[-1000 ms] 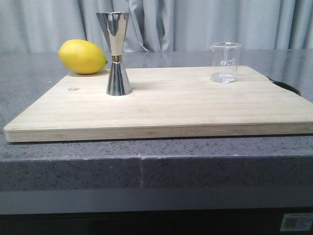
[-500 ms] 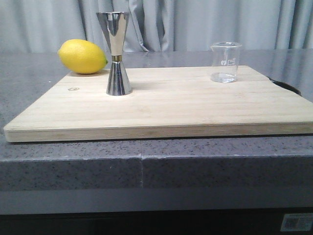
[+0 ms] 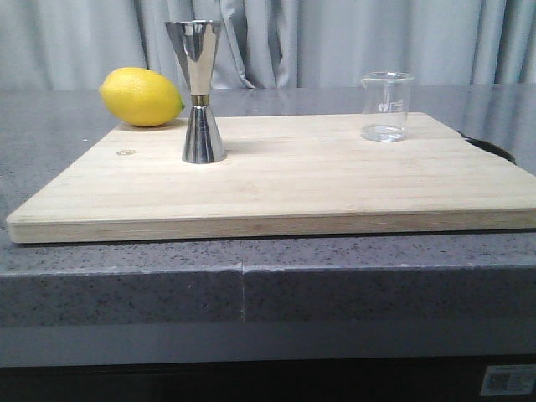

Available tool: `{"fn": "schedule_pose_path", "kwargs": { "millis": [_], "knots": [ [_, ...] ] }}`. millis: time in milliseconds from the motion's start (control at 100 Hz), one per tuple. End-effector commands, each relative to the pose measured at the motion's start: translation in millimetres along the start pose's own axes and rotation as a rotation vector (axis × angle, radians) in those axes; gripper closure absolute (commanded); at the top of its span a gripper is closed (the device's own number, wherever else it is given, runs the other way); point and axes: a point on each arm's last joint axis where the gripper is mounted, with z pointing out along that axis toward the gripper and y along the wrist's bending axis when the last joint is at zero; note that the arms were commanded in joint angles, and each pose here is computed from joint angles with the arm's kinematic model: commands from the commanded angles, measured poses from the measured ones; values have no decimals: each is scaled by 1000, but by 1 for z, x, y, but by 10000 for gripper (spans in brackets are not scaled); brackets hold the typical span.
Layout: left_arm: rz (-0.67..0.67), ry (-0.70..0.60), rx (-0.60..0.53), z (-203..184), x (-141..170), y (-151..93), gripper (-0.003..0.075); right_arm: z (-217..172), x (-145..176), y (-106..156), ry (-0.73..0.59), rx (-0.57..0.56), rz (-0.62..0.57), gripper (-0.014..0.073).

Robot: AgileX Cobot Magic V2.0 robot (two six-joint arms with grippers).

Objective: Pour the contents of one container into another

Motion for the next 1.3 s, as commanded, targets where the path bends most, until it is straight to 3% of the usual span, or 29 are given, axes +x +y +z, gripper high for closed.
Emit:
{"fn": "schedule_pose_path", "kwargs": {
  "millis": [0, 1290],
  "knots": [
    [12, -61, -47, 0, -12, 4, 731, 0, -9, -3, -24, 17, -13, 664],
    [3, -69, -63, 0, -13, 6, 732, 0, -9, -3, -24, 17, -13, 664]
  ]
}}
